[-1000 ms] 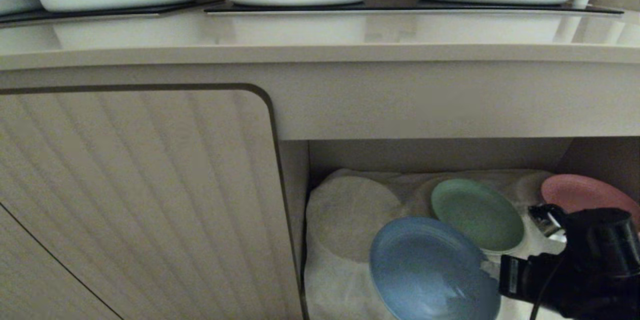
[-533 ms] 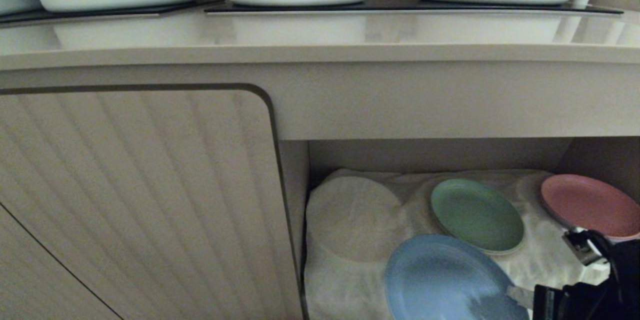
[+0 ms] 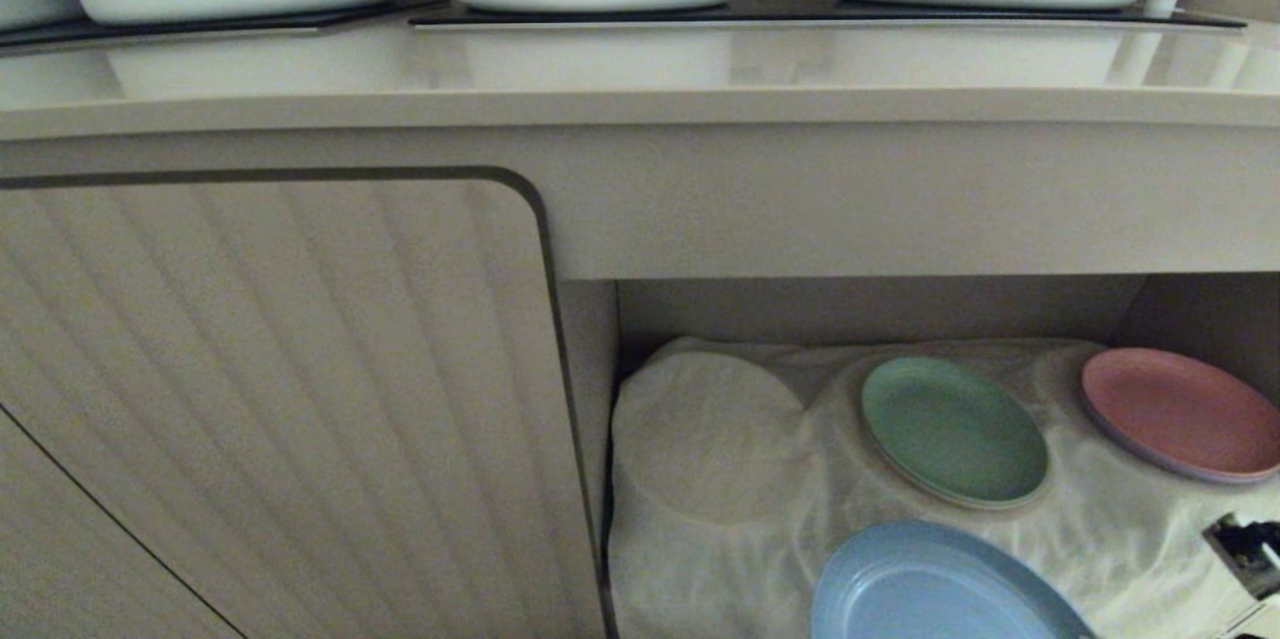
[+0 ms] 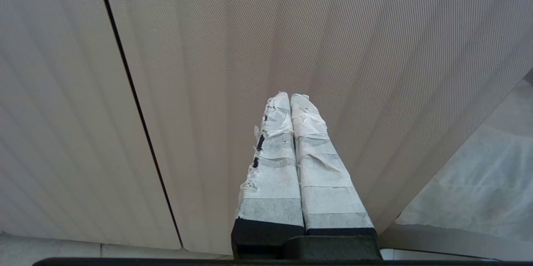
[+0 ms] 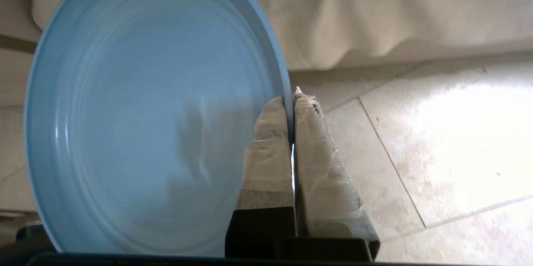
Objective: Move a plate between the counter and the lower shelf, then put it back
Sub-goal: Put the plate
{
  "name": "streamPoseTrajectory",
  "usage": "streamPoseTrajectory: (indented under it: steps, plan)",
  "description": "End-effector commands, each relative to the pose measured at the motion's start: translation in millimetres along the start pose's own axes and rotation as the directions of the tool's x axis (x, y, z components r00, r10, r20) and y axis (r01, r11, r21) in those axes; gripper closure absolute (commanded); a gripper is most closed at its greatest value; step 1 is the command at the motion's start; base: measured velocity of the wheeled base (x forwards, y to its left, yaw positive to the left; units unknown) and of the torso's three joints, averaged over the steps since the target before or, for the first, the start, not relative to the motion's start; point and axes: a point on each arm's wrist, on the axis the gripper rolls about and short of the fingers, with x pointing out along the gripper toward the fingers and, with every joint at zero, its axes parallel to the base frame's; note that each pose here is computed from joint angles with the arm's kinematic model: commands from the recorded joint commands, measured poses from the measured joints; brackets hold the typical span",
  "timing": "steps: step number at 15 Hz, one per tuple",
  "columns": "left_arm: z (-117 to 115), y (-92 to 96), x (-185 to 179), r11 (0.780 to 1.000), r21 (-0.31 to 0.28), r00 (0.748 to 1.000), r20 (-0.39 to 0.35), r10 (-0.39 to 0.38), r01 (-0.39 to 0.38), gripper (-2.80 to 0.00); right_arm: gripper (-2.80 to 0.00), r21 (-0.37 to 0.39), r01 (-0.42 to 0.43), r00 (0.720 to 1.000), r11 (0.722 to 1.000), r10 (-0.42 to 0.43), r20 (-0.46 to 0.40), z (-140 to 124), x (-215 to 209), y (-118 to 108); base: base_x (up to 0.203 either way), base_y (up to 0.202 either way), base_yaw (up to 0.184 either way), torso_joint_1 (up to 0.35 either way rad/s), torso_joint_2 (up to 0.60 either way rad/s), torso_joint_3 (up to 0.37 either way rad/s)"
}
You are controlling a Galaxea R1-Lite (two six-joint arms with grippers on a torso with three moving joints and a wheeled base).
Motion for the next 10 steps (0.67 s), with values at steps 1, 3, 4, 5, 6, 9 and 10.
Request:
streamPoseTrajectory:
  steps: [1,3,4,5,6,9,10]
  plan:
    - [0,0.0,0,1.0,-0.001,1.0,0.001,0.001,-0.001,0.0,0.0,0.014,-0.018,0.998,1.0,0.017,0.052,-6,-14,-6,0.0,0.0,0.0,0.0,0.0,0.0]
    - [0,0.0,0,1.0,-0.001,1.0,0.0,0.001,-0.001,0.0,0.0,0.04,0.013,0.998,0.999,-0.015,0.059,-15,-22,-14,0.0,0.0,0.0,0.0,0.0,0.0]
    - [0,0.0,0,1.0,-0.001,1.0,0.0,0.001,-0.001,0.0,0.0,0.052,0.027,0.998,0.998,-0.03,0.059,-20,-25,-18,0.0,0.0,0.0,0.0,0.0,0.0]
    - [0,0.0,0,1.0,-0.001,1.0,0.001,0.001,-0.001,0.0,0.0,0.059,0.036,0.997,0.998,-0.039,0.059,-24,-28,-20,0.0,0.0,0.0,0.0,0.0,0.0]
    - [0,0.0,0,1.0,-0.001,1.0,0.0,0.001,-0.001,0.0,0.0,0.063,0.042,0.997,0.997,-0.046,0.061,-27,-32,-23,0.0,0.0,0.0,0.0,0.0,0.0]
    - [0,0.0,0,1.0,-0.001,1.0,0.001,0.001,-0.001,0.0,0.0,0.026,0.09,0.994,0.996,-0.091,0.056,-38,-38,-30,0.0,0.0,0.0,0.0,0.0,0.0]
    - [0,0.0,0,1.0,-0.001,1.0,0.0,0.001,-0.001,0.0,0.0,0.025,0.093,0.994,0.995,-0.094,0.06,-39,-38,-31,0.0,0.0,0.0,0.0,0.0,0.0]
